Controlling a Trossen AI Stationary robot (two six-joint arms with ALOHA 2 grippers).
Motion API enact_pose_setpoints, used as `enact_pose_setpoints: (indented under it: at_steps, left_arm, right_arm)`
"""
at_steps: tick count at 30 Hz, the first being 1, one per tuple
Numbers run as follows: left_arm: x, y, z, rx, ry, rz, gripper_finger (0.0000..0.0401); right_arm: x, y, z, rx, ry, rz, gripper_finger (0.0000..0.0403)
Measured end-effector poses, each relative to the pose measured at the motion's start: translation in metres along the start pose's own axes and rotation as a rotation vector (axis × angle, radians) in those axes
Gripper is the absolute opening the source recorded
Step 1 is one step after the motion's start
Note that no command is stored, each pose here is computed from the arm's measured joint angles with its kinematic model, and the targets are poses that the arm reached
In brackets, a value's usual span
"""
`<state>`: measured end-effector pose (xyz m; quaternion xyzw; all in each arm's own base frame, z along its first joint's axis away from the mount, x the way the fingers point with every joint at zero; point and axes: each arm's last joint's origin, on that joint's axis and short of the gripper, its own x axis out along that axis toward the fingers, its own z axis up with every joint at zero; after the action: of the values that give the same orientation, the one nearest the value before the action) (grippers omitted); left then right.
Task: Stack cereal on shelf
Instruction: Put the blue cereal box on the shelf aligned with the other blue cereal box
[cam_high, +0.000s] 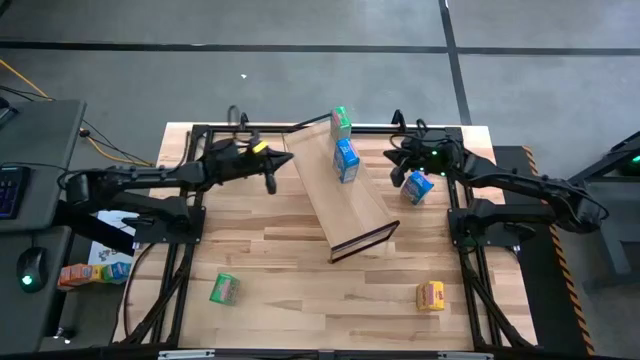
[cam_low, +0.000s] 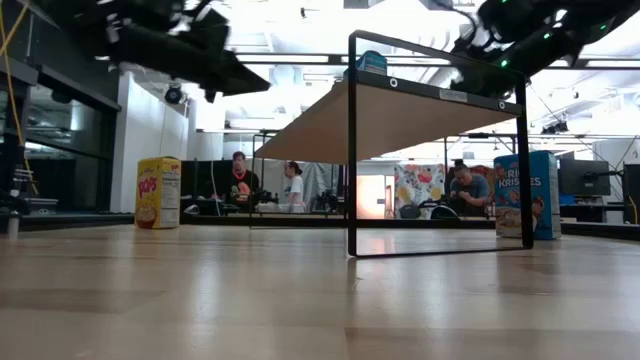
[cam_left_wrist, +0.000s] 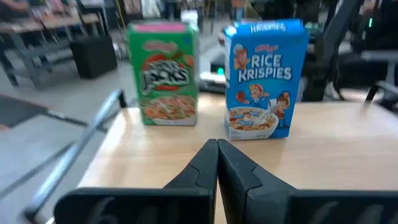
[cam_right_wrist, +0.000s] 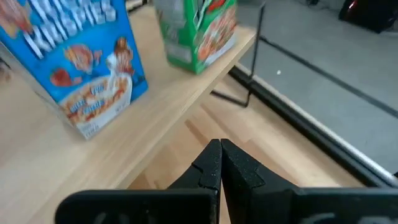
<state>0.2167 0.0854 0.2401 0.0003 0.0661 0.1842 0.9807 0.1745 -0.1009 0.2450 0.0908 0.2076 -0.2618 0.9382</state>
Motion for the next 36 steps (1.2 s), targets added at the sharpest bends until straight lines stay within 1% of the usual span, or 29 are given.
enact_pose_setpoints:
  at_steps: [5,11,12,14,17,21,23,25,27,29,31,34,36]
  left_arm:
    - [-0.026,0.001,-0.018,0.000,-0.116,0.012,0.0000]
    - [-0.037,0.001,-0.013,0.003,-0.183,0.028,0.0002]
    - [-0.038,0.001,-0.011,0.003,-0.193,0.028,0.0004]
    - [-0.039,0.001,-0.011,0.003,-0.194,0.028,0.0007]
    - [-0.039,0.001,-0.013,0.003,-0.174,0.027,0.0014]
    - [-0.038,0.001,-0.015,0.002,-0.146,0.027,0.0022]
    - [-0.038,0.001,-0.015,-0.012,-0.146,0.026,0.0026]
    - [-0.038,0.001,-0.016,-0.029,-0.145,0.024,0.0029]
    - [-0.038,0.000,-0.016,-0.041,-0.143,0.015,0.0031]
    - [-0.038,0.000,-0.016,-0.049,-0.136,0.008,0.0033]
    - [-0.038,0.000,-0.017,-0.051,-0.128,0.006,0.0033]
    - [-0.038,0.000,-0.018,-0.050,-0.120,0.006,0.0033]
    - [-0.038,0.000,-0.018,-0.050,-0.121,0.006,0.0033]
  right_arm:
    - [-0.020,0.000,0.005,0.041,-0.059,0.007,0.0000]
    - [-0.032,0.001,0.013,0.111,-0.148,0.021,0.0003]
    - [-0.033,0.001,0.014,0.130,-0.160,0.022,0.0008]
    - [-0.036,0.001,0.018,0.142,-0.139,0.027,0.0028]
    - [-0.047,0.002,0.031,0.132,-0.036,0.001,0.0082]
    - [-0.063,0.001,0.044,0.110,0.172,-0.142,0.0173]
    - [-0.070,0.000,0.044,0.145,0.292,-0.199,0.0217]
    - [-0.074,0.001,0.038,0.176,0.419,-0.224,0.0254]
    - [-0.077,0.002,0.031,0.216,0.506,-0.241,0.0284]
    - [-0.076,0.003,0.020,0.245,0.552,-0.264,0.0303]
    - [-0.072,0.004,0.008,0.269,0.561,-0.300,0.0314]
    - [-0.063,0.005,-0.006,0.282,0.554,-0.301,0.0318]
    - [-0.058,0.006,-0.015,0.272,0.576,-0.298,0.0319]
